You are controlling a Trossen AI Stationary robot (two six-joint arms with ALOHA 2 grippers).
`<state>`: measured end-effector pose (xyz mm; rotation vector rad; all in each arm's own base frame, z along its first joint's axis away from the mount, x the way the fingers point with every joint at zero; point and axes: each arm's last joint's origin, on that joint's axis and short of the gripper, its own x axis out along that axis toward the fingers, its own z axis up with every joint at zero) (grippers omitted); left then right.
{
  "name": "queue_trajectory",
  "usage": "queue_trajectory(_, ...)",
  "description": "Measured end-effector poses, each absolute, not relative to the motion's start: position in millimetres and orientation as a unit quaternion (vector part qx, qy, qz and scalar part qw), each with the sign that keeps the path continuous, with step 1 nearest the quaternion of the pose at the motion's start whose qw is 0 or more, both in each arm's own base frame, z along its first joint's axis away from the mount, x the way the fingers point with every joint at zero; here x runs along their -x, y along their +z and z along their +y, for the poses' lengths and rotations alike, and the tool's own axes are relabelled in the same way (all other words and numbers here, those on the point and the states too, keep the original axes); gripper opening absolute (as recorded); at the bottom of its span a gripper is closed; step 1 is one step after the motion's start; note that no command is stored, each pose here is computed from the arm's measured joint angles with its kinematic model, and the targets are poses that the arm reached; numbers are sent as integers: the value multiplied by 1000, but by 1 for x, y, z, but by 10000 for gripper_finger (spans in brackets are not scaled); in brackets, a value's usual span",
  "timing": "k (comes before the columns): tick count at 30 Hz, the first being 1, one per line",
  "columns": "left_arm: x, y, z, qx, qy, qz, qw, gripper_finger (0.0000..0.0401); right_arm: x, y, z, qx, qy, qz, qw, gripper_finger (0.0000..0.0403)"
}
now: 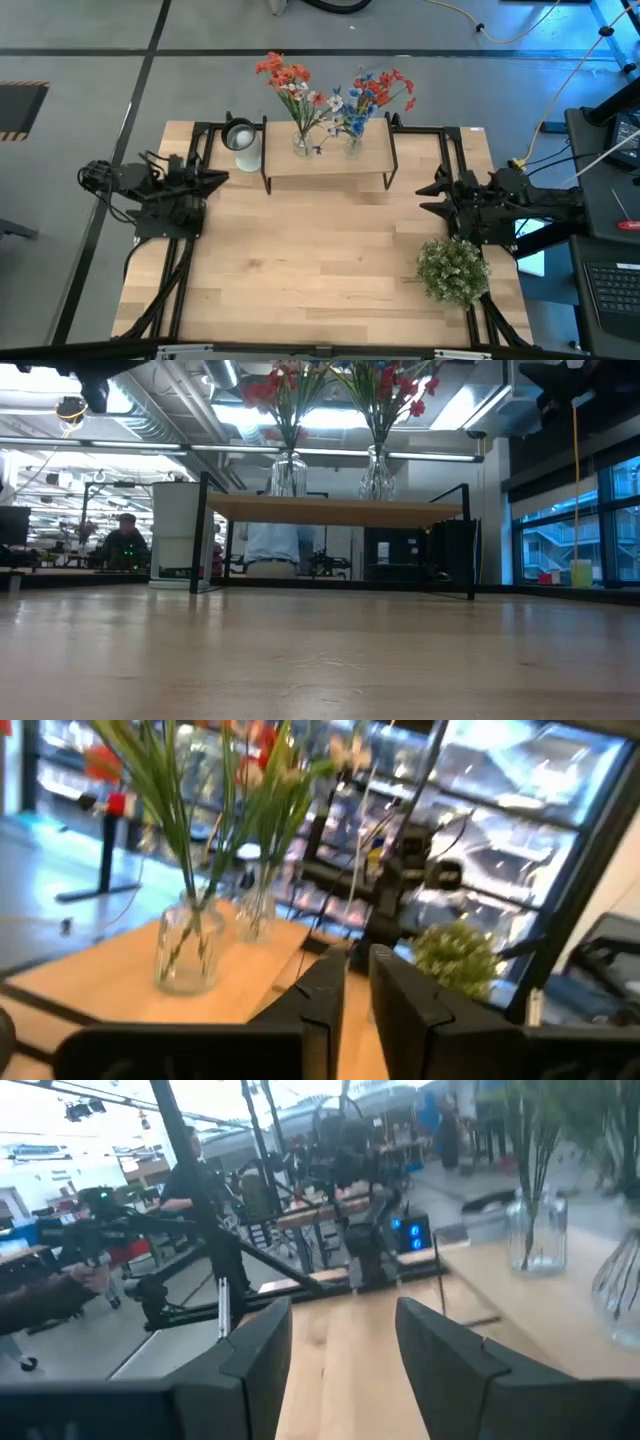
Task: Pick and place flowers into a vace then onto a shelf
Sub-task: Return to Home Position
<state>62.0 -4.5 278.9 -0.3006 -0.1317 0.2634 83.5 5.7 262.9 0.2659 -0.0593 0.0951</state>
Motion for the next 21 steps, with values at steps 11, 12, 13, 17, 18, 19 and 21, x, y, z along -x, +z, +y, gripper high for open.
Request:
queue_trajectory(11, -45, 279, 3, 120, 152, -92, 977, 45, -75, 235, 2, -110, 16, -68, 991, 182)
queue_trajectory(12, -46, 276, 2, 119, 155, -84, 977, 45, -77, 231, 2, -115, 17, -71, 991, 182)
queue_trajectory(13, -47, 274, 2, 121, 155, -79, 977, 45, -79, 226, 2, -117, 18, -68, 991, 182)
queue_trajectory(17, -47, 275, 2, 126, 142, -84, 978, 45, -86, 213, 3, -127, 25, -83, 988, 182)
queue_trajectory(18, -47, 276, 1, 127, 137, -86, 979, 45, -87, 210, 3, -127, 26, -86, 988, 182)
queue_trajectory(19, -47, 276, 1, 128, 131, -87, 979, 45, -88, 208, 3, -127, 27, -90, 987, 182)
queue_trajectory(21, -47, 277, 0, 127, 111, -89, 982, 45, -89, 207, 3, -127, 37, -103, 986, 182)
